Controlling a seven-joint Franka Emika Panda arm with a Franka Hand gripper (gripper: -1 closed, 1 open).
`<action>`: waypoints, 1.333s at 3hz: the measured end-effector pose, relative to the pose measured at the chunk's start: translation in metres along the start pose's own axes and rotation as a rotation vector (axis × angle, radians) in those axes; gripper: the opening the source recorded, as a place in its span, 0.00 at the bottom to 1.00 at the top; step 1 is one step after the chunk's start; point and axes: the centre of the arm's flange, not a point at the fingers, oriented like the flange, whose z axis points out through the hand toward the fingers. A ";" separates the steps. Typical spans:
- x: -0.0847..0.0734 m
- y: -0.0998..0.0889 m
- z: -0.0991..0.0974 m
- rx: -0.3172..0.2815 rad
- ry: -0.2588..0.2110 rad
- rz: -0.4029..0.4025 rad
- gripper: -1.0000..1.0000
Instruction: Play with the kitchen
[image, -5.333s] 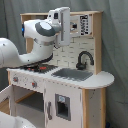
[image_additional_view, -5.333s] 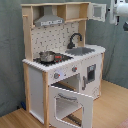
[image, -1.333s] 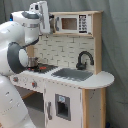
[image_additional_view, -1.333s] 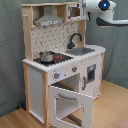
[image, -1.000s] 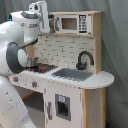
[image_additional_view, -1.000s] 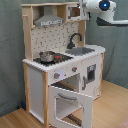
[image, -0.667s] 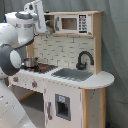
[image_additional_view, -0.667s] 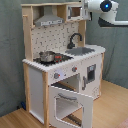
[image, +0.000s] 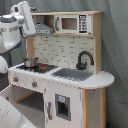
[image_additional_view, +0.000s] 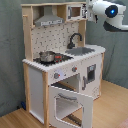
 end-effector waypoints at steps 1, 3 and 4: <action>0.014 -0.019 -0.041 -0.017 0.018 -0.034 1.00; 0.029 -0.060 -0.090 0.087 0.024 -0.136 1.00; 0.026 -0.076 -0.114 0.118 -0.003 -0.197 1.00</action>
